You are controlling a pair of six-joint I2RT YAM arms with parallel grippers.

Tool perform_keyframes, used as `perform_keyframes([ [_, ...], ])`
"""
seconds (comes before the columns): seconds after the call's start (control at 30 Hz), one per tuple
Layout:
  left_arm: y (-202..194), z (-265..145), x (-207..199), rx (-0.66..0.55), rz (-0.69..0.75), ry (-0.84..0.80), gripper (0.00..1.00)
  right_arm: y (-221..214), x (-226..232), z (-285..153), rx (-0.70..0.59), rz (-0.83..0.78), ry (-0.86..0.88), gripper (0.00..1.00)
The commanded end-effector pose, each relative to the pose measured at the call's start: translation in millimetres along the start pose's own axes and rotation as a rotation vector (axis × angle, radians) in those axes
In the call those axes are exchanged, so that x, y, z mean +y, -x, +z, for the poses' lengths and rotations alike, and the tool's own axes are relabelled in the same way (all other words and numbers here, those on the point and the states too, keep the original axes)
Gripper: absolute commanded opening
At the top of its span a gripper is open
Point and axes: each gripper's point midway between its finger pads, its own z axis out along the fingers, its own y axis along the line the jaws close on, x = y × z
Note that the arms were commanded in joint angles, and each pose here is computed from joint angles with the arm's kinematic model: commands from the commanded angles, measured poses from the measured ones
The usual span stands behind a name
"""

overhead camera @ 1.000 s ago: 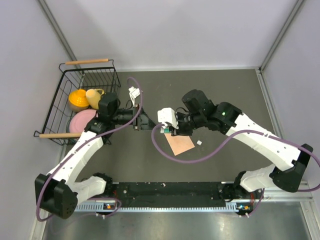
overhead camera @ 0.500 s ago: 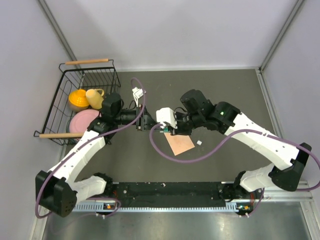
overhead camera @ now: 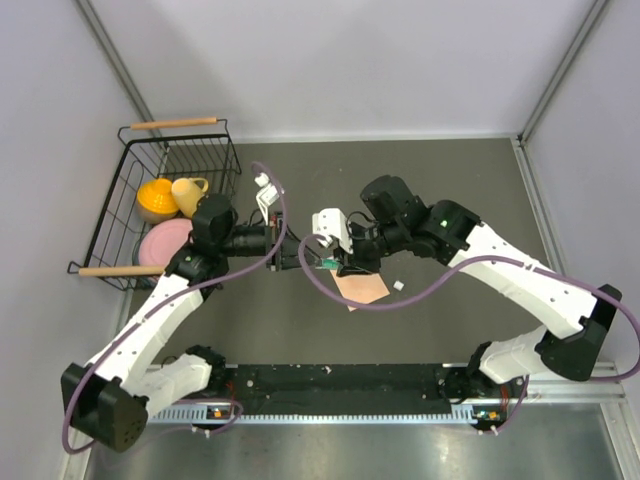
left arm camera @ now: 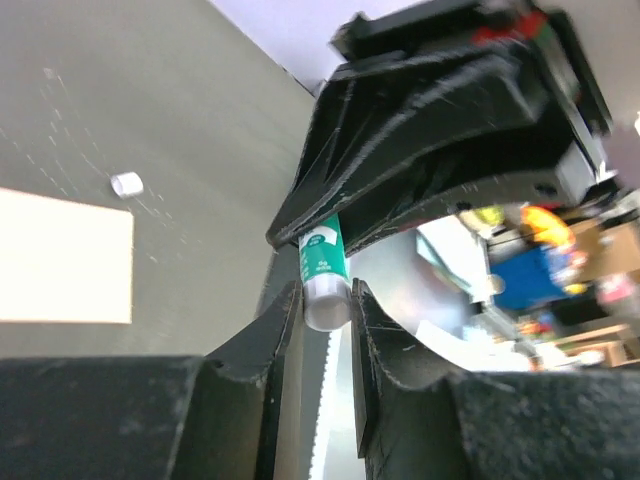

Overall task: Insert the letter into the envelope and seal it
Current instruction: Screw the solid glue.

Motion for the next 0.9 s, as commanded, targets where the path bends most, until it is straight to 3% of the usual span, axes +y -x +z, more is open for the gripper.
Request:
perform_keyframes([
  [0.0,1.7,-9.2,-32.6,-0.032,0.463,-0.11,0.0,27.6,20.4,-5.3,-0.113,0.146,0.166,0.0],
  [0.1,-18.1,-13.6,-39.2,-0.007,0.764,-0.182,0.0,32.1,30.0,-5.3,-0.147,0.231,0.274,0.0],
  [0.13,-16.4,-14.6,-37.7,-0.024,0.964,-0.198,0.0,32.2,33.2,-4.5,-0.148,0.25,0.3,0.0],
  [0.17,-21.9,-16.3,-35.6,-0.015,1.037,-0.202,0.0,36.2,40.1,-5.7,-0.165,0.26,0.347,0.0],
  [0.2,-20.0,-18.6,-36.9,-0.031,1.25,-0.203,0.0,38.2,43.8,-6.0,-0.173,0.268,0.375,0.0],
  [0.27,-30.3,-21.3,-32.2,0.008,1.401,-0.205,0.0,41.7,55.0,-5.9,-0.186,0.312,0.463,0.0],
  [0.3,-25.1,-22.0,-36.8,-0.003,1.659,-0.214,0.0,42.2,59.7,-4.7,-0.187,0.331,0.5,0.0],
  [0.37,-31.5,-24.3,-23.3,0.058,1.817,-0.181,0.0,43.6,70.8,-4.1,-0.197,0.38,0.59,0.0],
  [0.4,-28.6,-24.7,-24.7,0.055,2.047,-0.19,0.0,42.8,74.7,-3.5,-0.195,0.401,0.62,0.0],
  [0.53,-29.7,-26.7,-5.7,0.12,2.57,-0.138,0.0,46.2,85.7,-4.7,-0.202,0.481,0.731,0.0],
  [0.57,-13.7,-25.6,-13.5,0.06,2.699,-0.068,0.0,47.0,84.9,-4.9,-0.207,0.497,0.748,0.0],
  [0.63,-18.7,-25.6,-8.8,0.021,2.756,-0.029,0.02,48.6,82.5,-5.7,-0.209,0.496,0.74,0.0],
  [0.67,-17.7,-26.8,-8.9,0.02,2.775,-0.008,0.09,47.1,77.6,-6.4,-0.208,0.494,0.713,0.0],
  [0.7,-19.4,-30.7,-11.2,0.016,2.725,0.006,0.26,47.0,73.8,-7.6,-0.211,0.488,0.692,0.0],
  [0.77,-17.3,-38.8,-17.2,0.007,2.562,0.044,0.38,43.3,58.6,-8.5,-0.206,0.467,0.607,0.0],
  [0.8,-16.1,-47.8,-22.2,0.017,2.326,0.08,0.46,40.2,47.2,-12.9,-0.212,0.464,0.554,0.0],
  [0.87,-10.5,-54.8,-27.3,0.024,2.111,0.126,0.6,33.4,25.6,-16.2,-0.198,0.405,0.421,0.0],
])
